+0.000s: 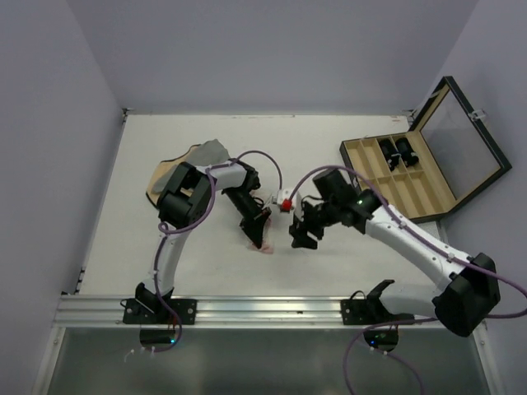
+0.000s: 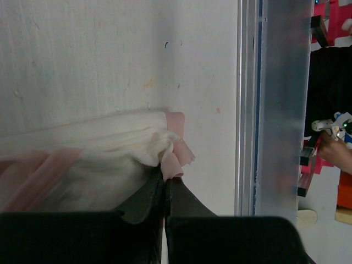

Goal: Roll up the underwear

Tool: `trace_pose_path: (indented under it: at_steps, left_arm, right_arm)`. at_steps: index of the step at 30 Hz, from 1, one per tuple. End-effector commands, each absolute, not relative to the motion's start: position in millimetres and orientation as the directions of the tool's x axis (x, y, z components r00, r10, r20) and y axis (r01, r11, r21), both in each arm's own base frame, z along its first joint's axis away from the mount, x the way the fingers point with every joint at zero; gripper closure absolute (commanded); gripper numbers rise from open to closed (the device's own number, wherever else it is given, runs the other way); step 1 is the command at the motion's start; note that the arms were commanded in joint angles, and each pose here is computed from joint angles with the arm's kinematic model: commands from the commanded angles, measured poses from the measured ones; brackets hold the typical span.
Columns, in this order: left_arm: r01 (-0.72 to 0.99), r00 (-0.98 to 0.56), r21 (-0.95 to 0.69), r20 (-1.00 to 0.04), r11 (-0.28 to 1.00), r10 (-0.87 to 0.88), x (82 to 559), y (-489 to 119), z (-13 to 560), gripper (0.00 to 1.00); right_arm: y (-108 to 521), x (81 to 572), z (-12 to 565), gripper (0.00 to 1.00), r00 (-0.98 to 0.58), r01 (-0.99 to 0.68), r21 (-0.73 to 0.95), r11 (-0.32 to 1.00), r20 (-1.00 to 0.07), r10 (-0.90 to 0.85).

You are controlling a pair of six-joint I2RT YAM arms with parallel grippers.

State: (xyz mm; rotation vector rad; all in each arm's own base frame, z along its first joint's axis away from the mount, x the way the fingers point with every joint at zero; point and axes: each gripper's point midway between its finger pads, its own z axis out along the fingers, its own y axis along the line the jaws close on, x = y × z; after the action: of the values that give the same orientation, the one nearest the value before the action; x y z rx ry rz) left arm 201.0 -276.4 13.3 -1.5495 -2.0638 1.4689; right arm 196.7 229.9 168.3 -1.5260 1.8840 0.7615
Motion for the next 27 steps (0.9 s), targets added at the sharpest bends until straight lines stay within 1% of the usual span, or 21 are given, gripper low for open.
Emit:
trace_pose_path:
  at_steps: [1, 2, 3, 5, 10, 11, 14, 18, 22, 25, 27]
  left_arm:
    - [0.727, -0.312, -0.687, -0.344, -0.011, 0.886, 212, -254, -46, 1.0]
    - [0.723, -0.316, -0.691, -0.337, -0.006, 0.887, 211, -252, -47, 1.0]
    - [0.72, -0.316, -0.694, -0.334, -0.005, 0.888, 209, -251, -47, 1.0]
    - [0.717, -0.319, -0.697, -0.33, -0.001, 0.888, 208, -251, -49, 1.0]
    - [0.702, -0.326, -0.713, -0.319, 0.002, 0.89, 206, -249, -52, 1.0]
    - [0.697, -0.328, -0.717, -0.312, 0.005, 0.892, 205, -248, -54, 1.0]
    - [0.685, -0.34, -0.729, -0.307, 0.011, 0.889, 205, -248, -55, 1.0]
    - [0.674, -0.367, -0.738, -0.301, 0.029, 0.88, 208, -245, -56, 1.0]
    - [0.671, -0.378, -0.74, -0.295, 0.04, 0.878, 210, -238, -59, 1.0]
    - [0.666, -0.388, -0.744, -0.294, 0.045, 0.873, 211, -234, -59, 1.0]
    - [0.665, -0.394, -0.745, -0.295, 0.048, 0.871, 211, -233, -60, 1.0]
  right_arm:
    - [242, 189, 132, 0.37, -0.065, -0.984, -0.072, 0.162, -0.702, -0.709]
    - [244, 192, 123, 0.37, -0.054, -0.98, -0.102, 0.168, -0.681, -0.73]
    - [256, 189, 121, 0.37, -0.013, -0.982, -0.127, 0.137, -0.686, -0.727]
    - [270, 193, 110, 0.38, 0.022, -0.976, -0.172, 0.131, -0.681, -0.732]
    - [297, 191, 92, 0.34, 0.063, -0.984, -0.161, 0.073, -0.707, -0.704]
    - [308, 192, 95, 0.34, 0.082, -0.984, -0.167, 0.06, -0.73, -0.679]
    - [324, 192, 80, 0.33, 0.1, -0.987, -0.16, 0.03, -0.744, -0.66]
    - [337, 193, 65, 0.33, 0.13, -0.987, -0.162, -0.011, -0.748, -0.651]
    - [343, 186, 49, 0.34, 0.132, -0.99, -0.13, -0.053, -0.742, -0.657]
    - [345, 191, 45, 0.34, 0.134, -0.989, -0.144, -0.039, -0.743, -0.656]
    - [350, 192, 40, 0.37, 0.131, -0.989, -0.139, -0.04, -0.746, -0.653]
